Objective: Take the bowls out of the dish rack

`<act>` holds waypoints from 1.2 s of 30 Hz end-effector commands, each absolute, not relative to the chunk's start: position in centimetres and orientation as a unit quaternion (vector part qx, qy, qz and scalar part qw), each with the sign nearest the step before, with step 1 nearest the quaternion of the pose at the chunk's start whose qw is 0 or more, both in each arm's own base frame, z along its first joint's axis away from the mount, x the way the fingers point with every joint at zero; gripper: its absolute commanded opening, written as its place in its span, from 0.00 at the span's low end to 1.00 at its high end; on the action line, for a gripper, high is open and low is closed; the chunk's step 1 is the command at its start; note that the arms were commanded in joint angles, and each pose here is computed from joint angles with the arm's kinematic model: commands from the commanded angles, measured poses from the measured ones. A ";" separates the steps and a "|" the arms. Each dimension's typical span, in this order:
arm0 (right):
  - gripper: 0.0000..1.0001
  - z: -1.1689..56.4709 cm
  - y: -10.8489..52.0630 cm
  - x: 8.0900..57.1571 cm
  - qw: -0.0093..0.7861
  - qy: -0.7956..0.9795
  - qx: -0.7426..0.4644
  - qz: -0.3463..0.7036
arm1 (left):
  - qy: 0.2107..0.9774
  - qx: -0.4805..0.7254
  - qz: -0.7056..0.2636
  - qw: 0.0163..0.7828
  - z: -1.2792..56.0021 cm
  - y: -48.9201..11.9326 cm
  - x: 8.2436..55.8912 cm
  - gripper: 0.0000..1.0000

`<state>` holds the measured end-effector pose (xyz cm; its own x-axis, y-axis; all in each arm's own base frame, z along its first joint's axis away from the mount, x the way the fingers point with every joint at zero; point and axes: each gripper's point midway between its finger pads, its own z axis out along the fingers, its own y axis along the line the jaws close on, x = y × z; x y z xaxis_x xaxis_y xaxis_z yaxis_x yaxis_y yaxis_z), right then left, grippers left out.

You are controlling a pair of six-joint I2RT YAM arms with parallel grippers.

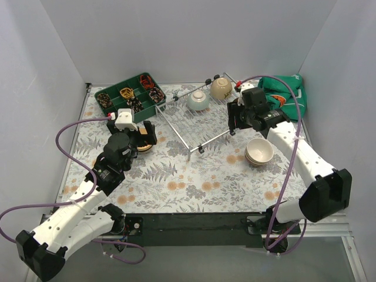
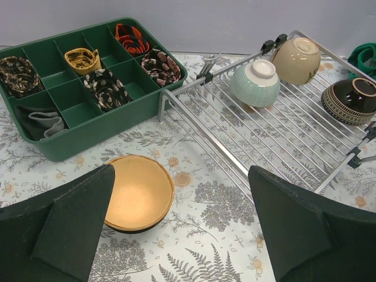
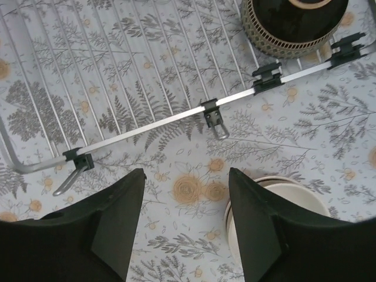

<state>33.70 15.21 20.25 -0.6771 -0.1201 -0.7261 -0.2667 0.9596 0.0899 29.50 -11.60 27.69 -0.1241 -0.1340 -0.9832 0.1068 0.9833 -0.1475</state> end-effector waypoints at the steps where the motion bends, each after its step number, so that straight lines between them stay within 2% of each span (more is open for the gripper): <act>1: 0.71 21.1 14.5 37.9 0.414 0.901 -0.125 0.024 | 0.744 -0.013 -0.085 0.663 27.4 -11.3 29.8 0.98; 8: 0.83 20.8 12.7 44.2 0.435 0.886 -0.126 -0.096 | 0.745 -0.019 -0.080 0.662 27.1 -10.9 30.0 0.98; 22: 0.90 14.3 12.8 53.2 0.405 0.863 -0.195 -0.231 | 0.752 -0.017 -0.075 0.655 26.2 -10.9 30.4 0.98; 29: 0.90 10.5 11.8 53.8 0.366 0.856 -0.232 -0.282 | 0.753 -0.015 -0.076 0.653 26.0 -11.1 30.4 0.98; 36: 0.90 6.2 10.8 52.2 0.318 0.861 -0.263 -0.299 | 0.753 -0.012 -0.081 0.653 26.0 -11.3 30.4 0.98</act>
